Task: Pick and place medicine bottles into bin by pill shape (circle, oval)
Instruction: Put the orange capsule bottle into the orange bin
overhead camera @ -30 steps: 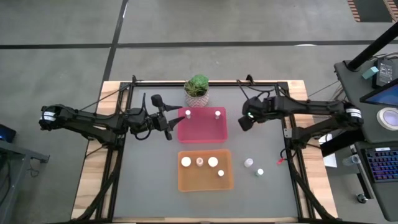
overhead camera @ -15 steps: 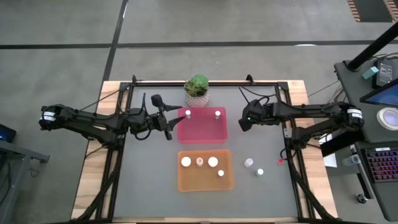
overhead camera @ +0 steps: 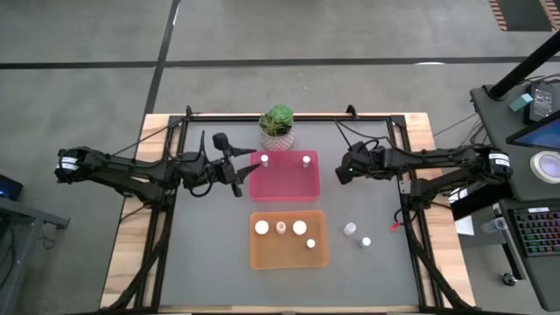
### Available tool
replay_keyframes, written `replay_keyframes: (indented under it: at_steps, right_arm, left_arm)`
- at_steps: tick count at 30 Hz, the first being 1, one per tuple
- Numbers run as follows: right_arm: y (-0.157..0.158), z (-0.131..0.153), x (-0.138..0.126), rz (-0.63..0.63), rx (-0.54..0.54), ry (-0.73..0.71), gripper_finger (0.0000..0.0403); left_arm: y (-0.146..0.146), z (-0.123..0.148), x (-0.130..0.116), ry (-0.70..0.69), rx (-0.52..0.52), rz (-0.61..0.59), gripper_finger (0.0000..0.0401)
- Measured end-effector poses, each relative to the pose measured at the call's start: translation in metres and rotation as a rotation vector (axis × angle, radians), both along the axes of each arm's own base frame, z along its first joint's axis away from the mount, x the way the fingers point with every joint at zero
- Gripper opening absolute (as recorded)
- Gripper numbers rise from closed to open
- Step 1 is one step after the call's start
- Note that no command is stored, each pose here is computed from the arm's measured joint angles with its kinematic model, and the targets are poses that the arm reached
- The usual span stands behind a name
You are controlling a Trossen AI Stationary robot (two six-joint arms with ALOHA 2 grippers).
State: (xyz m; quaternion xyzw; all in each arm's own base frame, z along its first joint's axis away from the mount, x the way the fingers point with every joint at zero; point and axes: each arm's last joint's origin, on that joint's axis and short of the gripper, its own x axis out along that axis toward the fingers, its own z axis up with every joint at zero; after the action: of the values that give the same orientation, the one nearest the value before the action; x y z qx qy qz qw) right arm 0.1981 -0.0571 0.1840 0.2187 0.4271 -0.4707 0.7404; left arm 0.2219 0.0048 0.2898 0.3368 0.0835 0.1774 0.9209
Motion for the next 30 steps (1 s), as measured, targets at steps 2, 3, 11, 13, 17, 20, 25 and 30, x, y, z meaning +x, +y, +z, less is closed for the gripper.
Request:
replay_keyframes:
  at_steps: [2, 3, 11, 13, 17, 20, 25, 30]
  right_arm:
    - [0.0, -0.003, 0.0, 0.0, -0.003, -0.014, 0.0309]
    - [0.0, -0.006, 0.0, 0.0, -0.005, -0.021, 0.0308]
    - [0.001, -0.02, -0.004, 0.0, -0.012, -0.05, 0.0296]
    - [0.001, -0.023, -0.005, 0.0, -0.013, -0.059, 0.0289]
    - [0.001, -0.027, -0.007, 0.0, -0.013, -0.056, 0.0268]
    - [0.002, -0.027, -0.007, -0.002, -0.012, -0.055, 0.0248]
    - [0.002, -0.027, -0.007, -0.002, -0.011, -0.055, 0.0215]
    - [0.002, -0.027, -0.007, -0.002, -0.011, -0.055, 0.0197]
  left_arm:
    - [0.0, 0.0, 0.0, 0.0, 0.0, 0.0, 0.0191]
    - [0.0, 0.0, 0.0, 0.0, 0.0, 0.0, 0.0191]
    - [0.0, 0.0, 0.0, 0.0, 0.0, 0.0, 0.0191]
    - [0.0, 0.0, 0.0, 0.001, 0.0, 0.0, 0.0191]
    - [0.0, 0.0, 0.0, 0.0, 0.0, 0.0, 0.0191]
    - [0.0, 0.0, 0.0, 0.001, 0.0, 0.0, 0.0191]
    - [0.0, 0.0, 0.0, 0.001, 0.0, 0.0, 0.0191]
    - [0.0, 0.0, 0.0, 0.0, 0.0, 0.0, 0.0191]
